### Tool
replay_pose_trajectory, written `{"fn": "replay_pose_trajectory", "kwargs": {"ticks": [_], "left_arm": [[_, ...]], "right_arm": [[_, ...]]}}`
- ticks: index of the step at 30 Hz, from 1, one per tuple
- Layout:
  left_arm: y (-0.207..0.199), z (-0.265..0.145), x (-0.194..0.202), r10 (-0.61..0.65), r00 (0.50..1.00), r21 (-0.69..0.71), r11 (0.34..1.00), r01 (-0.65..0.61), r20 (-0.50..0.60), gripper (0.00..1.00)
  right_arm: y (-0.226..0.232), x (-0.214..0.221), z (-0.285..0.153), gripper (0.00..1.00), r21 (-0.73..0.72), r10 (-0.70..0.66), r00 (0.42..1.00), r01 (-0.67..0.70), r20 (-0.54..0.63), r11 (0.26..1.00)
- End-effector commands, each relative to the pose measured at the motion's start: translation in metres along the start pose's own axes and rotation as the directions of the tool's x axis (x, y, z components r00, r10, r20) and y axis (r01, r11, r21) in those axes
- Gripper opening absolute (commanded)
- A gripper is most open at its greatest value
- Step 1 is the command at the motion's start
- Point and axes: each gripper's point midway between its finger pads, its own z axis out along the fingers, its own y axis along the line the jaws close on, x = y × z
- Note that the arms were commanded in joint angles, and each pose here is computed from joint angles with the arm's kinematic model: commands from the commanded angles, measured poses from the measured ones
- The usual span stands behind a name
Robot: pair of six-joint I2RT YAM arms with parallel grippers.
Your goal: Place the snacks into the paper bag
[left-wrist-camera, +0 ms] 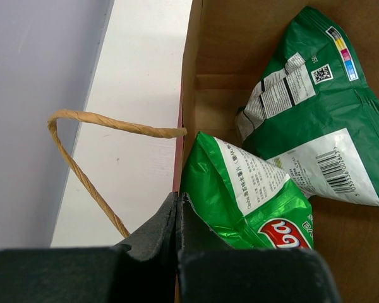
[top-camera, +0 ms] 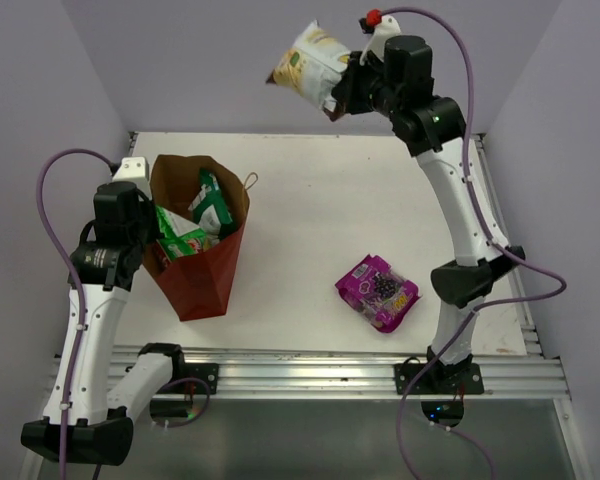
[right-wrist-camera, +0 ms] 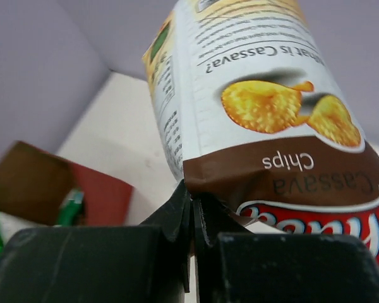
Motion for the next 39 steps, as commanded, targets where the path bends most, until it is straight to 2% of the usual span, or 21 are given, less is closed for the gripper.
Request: {"fn": "replay_pose_trajectory", "kwargs": {"ticks": [1,3,5,9,12,17,22,24,34,39], "left_arm": [[-0.006,0.002,-0.014,-0.007,0.999,0.032,0.999,0.005,0.053,0.00],[-0.006,0.001,-0.015,-0.008,0.998,0.036,0.999,0.006,0.058,0.00],[-0.006,0.001,-0.016,-0.009,0.998,0.037,0.999,0.006,0.060,0.00],[-0.007,0.001,-0.015,-0.010,0.998,0.042,0.999,0.007,0.057,0.00],[-0.007,0.000,-0.015,-0.012,0.998,0.041,0.999,0.010,0.061,0.00],[-0.005,-0.002,-0.013,-0.011,0.998,0.038,0.999,0.009,0.063,0.00],[-0.006,-0.003,-0.013,-0.012,0.998,0.044,0.999,0.010,0.066,0.00],[-0.008,-0.003,-0.013,-0.014,0.998,0.050,0.999,0.011,0.067,0.00],[-0.009,-0.007,-0.013,-0.010,0.997,0.055,0.998,0.006,0.073,0.00],[-0.009,-0.009,-0.015,-0.015,0.997,0.058,0.998,0.011,0.082,0.00]], "right_arm": [[0.093,-0.067,-0.060,0.00,-0.237,0.007,0.973,0.049,0.230,0.970],[0.133,-0.064,-0.067,0.00,-0.363,0.043,0.974,0.041,0.222,0.931],[0.157,-0.054,-0.066,0.00,-0.423,0.043,0.980,0.044,0.195,0.905],[0.219,-0.005,-0.064,0.00,-0.545,-0.009,0.996,0.056,0.089,0.837],[0.252,0.035,-0.066,0.00,-0.581,-0.079,0.997,0.076,0.019,0.810],[0.262,0.090,-0.064,0.00,-0.556,-0.242,0.969,0.172,-0.054,0.813],[0.256,0.113,-0.068,0.00,-0.488,-0.413,0.910,0.345,-0.034,0.802],[0.262,0.121,-0.070,0.00,-0.488,-0.485,0.875,0.420,-0.008,0.766],[0.328,0.188,-0.069,0.02,-0.657,-0.547,0.836,0.393,-0.035,0.643],[0.348,0.223,-0.059,0.04,-0.703,-0.559,0.826,0.354,-0.074,0.617]]}}
